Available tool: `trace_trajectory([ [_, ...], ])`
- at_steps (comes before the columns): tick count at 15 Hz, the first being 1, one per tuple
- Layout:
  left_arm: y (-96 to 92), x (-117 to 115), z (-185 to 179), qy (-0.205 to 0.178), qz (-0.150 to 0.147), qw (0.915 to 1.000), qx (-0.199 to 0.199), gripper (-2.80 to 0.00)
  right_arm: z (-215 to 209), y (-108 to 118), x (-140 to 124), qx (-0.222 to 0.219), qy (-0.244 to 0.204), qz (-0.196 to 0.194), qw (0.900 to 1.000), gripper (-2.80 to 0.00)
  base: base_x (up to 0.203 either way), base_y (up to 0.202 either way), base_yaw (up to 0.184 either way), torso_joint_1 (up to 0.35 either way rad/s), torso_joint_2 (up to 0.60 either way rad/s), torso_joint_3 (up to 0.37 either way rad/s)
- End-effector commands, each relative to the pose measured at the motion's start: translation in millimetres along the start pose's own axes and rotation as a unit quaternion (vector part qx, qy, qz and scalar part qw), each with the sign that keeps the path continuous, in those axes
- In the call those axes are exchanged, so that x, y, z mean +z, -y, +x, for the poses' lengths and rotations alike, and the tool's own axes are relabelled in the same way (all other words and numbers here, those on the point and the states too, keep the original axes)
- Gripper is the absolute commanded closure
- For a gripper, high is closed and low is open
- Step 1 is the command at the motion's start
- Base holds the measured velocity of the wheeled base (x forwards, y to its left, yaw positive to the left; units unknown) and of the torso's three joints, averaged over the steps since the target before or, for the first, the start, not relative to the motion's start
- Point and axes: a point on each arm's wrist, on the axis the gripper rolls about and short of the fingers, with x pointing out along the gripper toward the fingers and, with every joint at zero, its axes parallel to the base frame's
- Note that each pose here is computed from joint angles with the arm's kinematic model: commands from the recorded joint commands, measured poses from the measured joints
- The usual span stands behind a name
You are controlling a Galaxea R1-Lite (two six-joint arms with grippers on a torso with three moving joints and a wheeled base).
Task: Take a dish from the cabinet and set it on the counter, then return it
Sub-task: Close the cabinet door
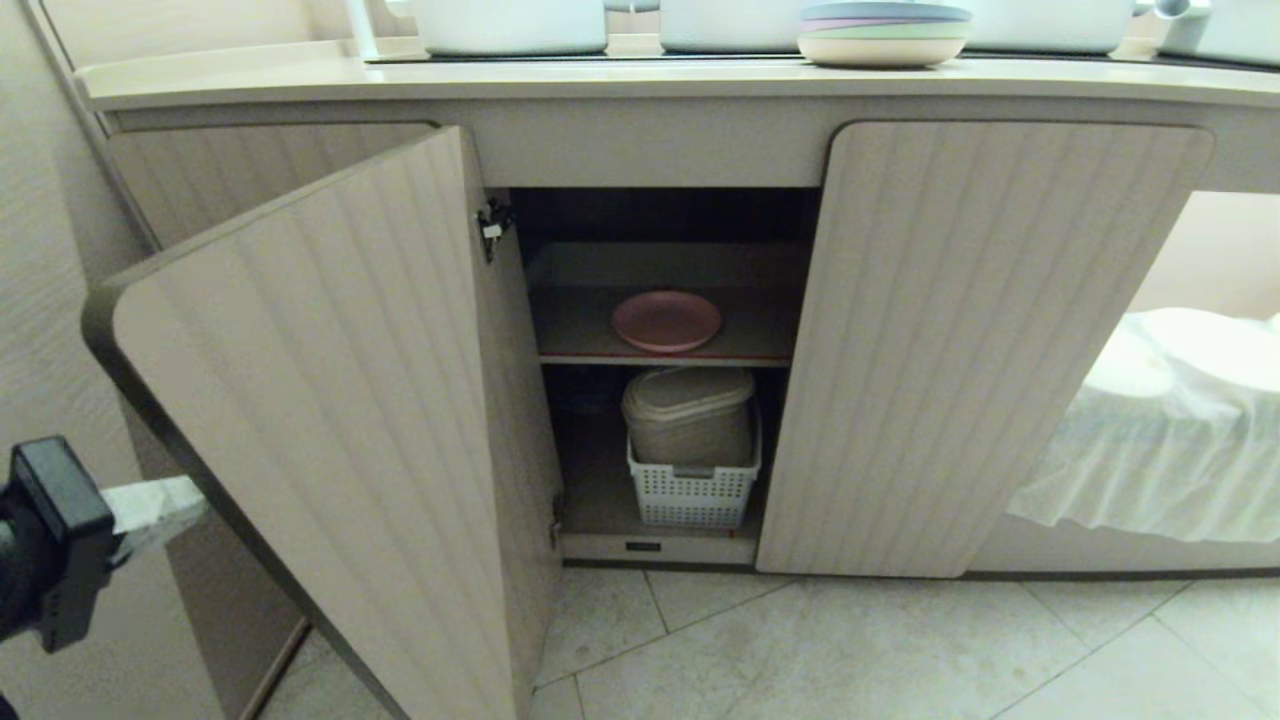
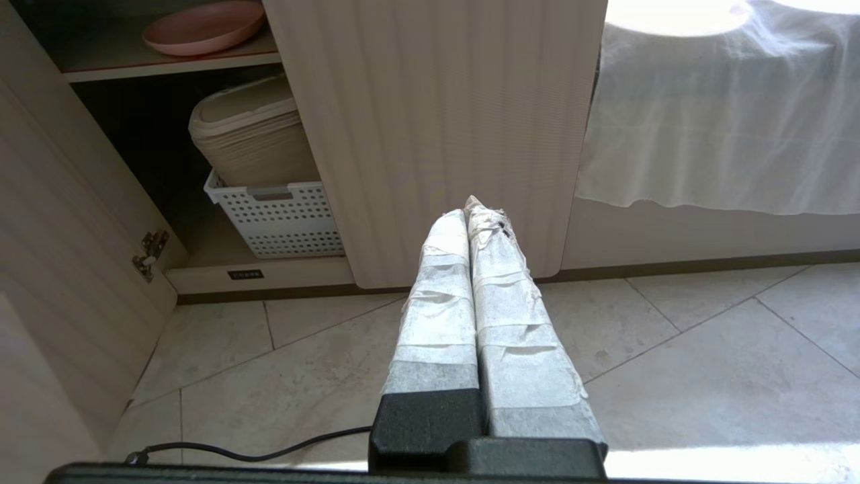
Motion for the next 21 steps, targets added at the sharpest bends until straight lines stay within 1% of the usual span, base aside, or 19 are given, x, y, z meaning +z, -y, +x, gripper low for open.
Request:
trace_trajectory([
  [1, 0.9, -1, -1, -0.025, -0.003, 0.9995, -0.021, 0.0, 0, 0, 0, 0.0, 0.0, 0.001, 1.0, 0.0, 0.0, 0.0, 0.0, 0.0, 0.0, 0.0],
  [3, 0.7, -4, 0, -0.059, -0.006, 0.9974, -0.043, 0.0, 0, 0, 0, 0.0, 0.0, 0.0, 1.0, 0.0, 0.0, 0.0, 0.0, 0.0, 0.0, 0.0],
  [5, -1.2, -7, 1, -0.097, -0.014, 0.9935, -0.056, 0.0, 0, 0, 0, 0.0, 0.0, 0.0, 1.0, 0.0, 0.0, 0.0, 0.0, 0.0, 0.0, 0.0],
  [6, -2.5, -8, 4, -0.111, -0.019, 0.992, -0.056, 0.0, 0, 0, 0, 0.0, 0.0, 0.0, 1.0, 0.0, 0.0, 0.0, 0.0, 0.0, 0.0, 0.0],
  [9, -7.3, -5, 23, -0.137, -0.03, 0.9894, -0.038, 0.0, 0, 0, 0, 0.0, 0.0, 0.001, 1.0, 0.0, 0.0, 0.0, 0.0, 0.0, 0.0, 0.0],
  [11, -10.1, 0, 38, -0.14, -0.031, 0.9891, -0.032, 0.0, 0, 0, 0, 0.0, 0.0, 0.001, 1.0, 0.0, 0.0, 0.0, 0.0, 0.0, 0.0, 0.0],
  [13, -12.9, 7, 56, -0.129, -0.029, 0.9909, -0.028, 0.0, 0, 0, 0, 0.0, 0.0, 0.0, 1.0, 0.0, 0.0, 0.0, 0.0, 0.0, 0.0, 0.0],
  [15, -11.8, 10, 74, -0.115, -0.017, 0.9929, -0.023, 0.0, 0, 0, 0, 0.0, 0.0, 0.0, 1.0, 0.0, 0.0, 0.0, 0.0, 0.0, 0.0, 0.0],
  [16, -7.4, 8, 81, -0.111, -0.013, 0.9934, -0.026, 0.0, 0, 0, 0, 0.0, 0.0, 0.0, 1.0, 0.0, 0.0, 0.0, 0.0, 0.0, 0.0, 0.0],
  [18, 7.2, 7, 90, -0.109, -0.032, 0.9928, -0.039, 0.0, 0, 0, 0, 0.0, 0.0, 0.0, 1.0, 0.0, 0.0, 0.0, 0.0, 0.0, 0.0, 0.0],
  [21, 25.9, 4, 101, -0.106, -0.037, 0.9927, -0.045, 0.0, 0, 0, 0, 0.0, 0.0, 0.0, 1.0, 0.0, 0.0, 0.0, 0.0, 0.0, 0.0, 0.0],
])
